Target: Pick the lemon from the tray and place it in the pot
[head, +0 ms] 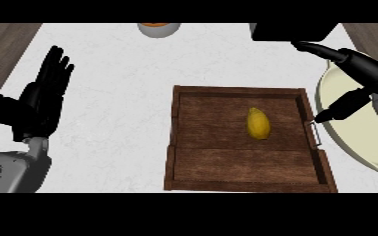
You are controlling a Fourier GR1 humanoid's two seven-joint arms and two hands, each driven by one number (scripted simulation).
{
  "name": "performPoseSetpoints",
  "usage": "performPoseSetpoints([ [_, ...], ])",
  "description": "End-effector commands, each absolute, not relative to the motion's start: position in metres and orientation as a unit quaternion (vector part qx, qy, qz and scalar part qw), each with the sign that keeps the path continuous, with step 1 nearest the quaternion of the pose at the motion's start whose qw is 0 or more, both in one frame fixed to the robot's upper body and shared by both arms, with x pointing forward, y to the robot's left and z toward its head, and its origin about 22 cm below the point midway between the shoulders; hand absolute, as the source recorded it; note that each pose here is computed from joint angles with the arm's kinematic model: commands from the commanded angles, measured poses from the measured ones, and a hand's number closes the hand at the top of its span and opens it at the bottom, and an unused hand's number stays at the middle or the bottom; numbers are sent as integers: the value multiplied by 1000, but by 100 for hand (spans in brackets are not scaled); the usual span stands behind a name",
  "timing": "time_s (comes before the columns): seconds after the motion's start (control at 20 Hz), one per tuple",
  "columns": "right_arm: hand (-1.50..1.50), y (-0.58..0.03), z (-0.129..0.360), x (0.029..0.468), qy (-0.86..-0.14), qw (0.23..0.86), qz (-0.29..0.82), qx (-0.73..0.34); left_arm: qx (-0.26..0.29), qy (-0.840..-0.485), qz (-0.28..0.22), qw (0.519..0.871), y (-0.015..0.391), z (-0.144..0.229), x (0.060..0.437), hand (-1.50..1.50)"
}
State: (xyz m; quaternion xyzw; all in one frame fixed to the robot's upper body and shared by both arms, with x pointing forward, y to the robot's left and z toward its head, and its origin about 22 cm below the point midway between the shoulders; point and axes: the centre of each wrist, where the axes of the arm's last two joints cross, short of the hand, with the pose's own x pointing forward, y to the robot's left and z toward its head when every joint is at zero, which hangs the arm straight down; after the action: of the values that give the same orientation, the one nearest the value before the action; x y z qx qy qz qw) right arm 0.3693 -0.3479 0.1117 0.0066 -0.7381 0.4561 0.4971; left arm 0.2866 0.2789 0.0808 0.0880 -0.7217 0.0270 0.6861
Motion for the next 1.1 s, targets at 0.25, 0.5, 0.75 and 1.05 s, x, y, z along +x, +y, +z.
performPoseSetpoints([
  [0.25, -150, -270, 128, 367, -584, 492, 644, -32, 89, -720, 21, 688, 275, 75, 287, 0],
  [0.5, -150, -252, 106, 344, -566, 506, 650, -26, 93, -716, 29, 691, 288, 87, 276, 0],
  [0.75, -150, -241, 104, 333, -567, 517, 641, -28, 94, -720, 33, 687, 298, 75, 275, 0],
  [1.05, -150, -248, 98, 327, -532, 529, 658, -61, 90, -715, 37, 692, 294, 86, 284, 0],
])
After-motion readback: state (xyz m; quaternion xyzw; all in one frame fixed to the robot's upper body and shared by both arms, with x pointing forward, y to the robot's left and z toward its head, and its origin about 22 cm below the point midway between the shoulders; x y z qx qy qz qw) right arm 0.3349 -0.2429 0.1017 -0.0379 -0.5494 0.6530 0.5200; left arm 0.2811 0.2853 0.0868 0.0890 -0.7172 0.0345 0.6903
